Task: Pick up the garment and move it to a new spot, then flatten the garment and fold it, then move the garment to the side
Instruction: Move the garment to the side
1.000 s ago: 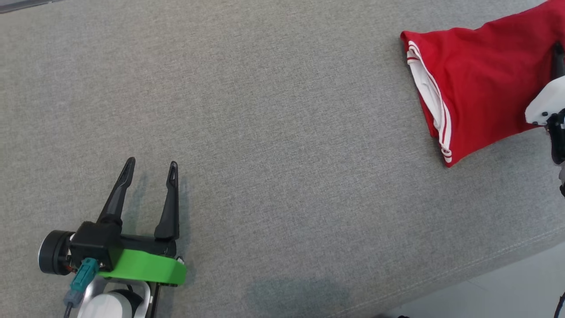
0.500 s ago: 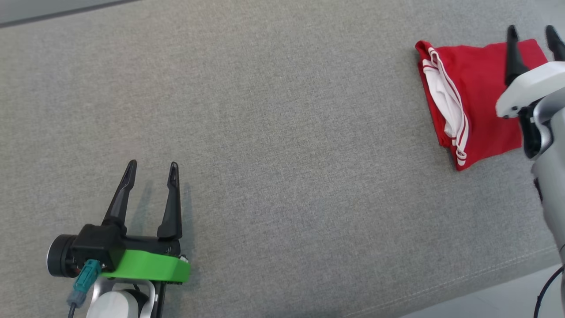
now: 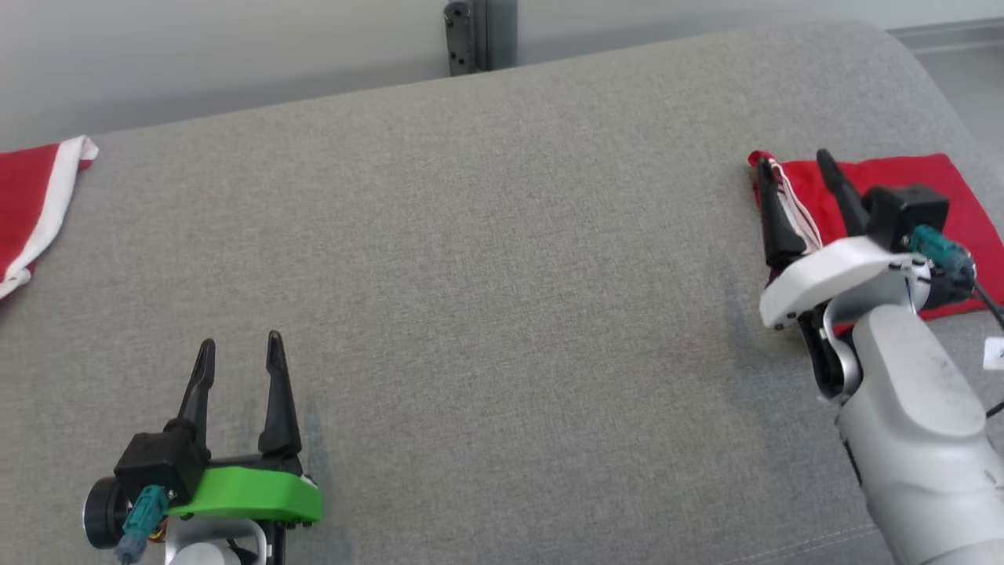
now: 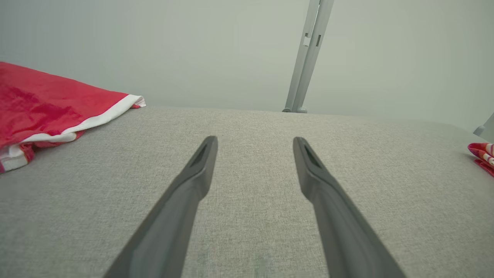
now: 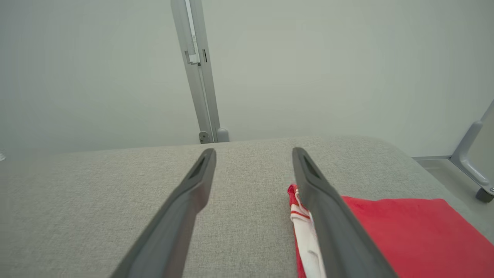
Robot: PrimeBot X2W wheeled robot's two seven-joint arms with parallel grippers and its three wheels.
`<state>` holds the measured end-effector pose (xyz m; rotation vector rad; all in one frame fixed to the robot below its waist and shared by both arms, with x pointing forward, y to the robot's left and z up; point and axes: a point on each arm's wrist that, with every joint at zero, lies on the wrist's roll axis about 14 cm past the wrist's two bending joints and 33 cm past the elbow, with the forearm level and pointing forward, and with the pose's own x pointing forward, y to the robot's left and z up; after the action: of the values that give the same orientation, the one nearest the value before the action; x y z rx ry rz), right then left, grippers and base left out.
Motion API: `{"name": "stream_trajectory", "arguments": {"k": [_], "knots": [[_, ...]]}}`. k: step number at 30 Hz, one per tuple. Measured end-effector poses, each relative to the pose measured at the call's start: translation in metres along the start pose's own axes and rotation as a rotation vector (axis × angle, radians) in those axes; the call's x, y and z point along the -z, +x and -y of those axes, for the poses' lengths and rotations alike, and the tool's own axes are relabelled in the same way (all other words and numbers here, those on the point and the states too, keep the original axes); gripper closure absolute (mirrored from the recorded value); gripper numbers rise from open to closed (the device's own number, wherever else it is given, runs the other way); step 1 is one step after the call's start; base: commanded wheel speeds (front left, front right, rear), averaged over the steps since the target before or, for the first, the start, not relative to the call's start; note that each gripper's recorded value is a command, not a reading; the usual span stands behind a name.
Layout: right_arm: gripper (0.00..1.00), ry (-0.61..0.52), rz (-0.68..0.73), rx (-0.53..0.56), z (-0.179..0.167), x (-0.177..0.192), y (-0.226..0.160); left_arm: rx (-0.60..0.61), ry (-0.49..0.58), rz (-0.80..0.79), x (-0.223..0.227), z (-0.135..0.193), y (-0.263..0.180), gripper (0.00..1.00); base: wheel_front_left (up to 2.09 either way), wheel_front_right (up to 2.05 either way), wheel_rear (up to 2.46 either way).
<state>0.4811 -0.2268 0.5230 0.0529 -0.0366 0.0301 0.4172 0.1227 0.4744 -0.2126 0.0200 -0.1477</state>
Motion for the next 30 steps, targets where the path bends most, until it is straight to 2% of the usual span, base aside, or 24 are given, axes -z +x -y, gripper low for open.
{"name": "stream_trajectory", "arguments": {"k": [5, 11, 20, 30], "knots": [[0.0, 0.065, 0.03, -0.064, -0.043, 0.002, -0.024, -0.089, 0.002, 0.01, -0.006, -0.021, -0.025, 0.0, 0.0, 0.0, 0.0], [0.0, 0.102, 0.023, -0.1, -0.071, 0.016, -0.056, -0.169, 0.008, 0.027, -0.012, -0.04, -0.056, 0.0, 0.0, 0.0, 0.0], [0.0, 0.113, 0.017, -0.148, -0.091, 0.015, -0.088, -0.208, 0.026, 0.058, -0.022, -0.05, -0.08, 0.0, 0.0, 0.0, 0.0], [0.0, 0.121, 0.012, -0.136, -0.087, 0.013, -0.092, -0.178, 0.022, 0.047, -0.018, -0.041, -0.074, 0.0, 0.0, 0.0, 0.0]]}}
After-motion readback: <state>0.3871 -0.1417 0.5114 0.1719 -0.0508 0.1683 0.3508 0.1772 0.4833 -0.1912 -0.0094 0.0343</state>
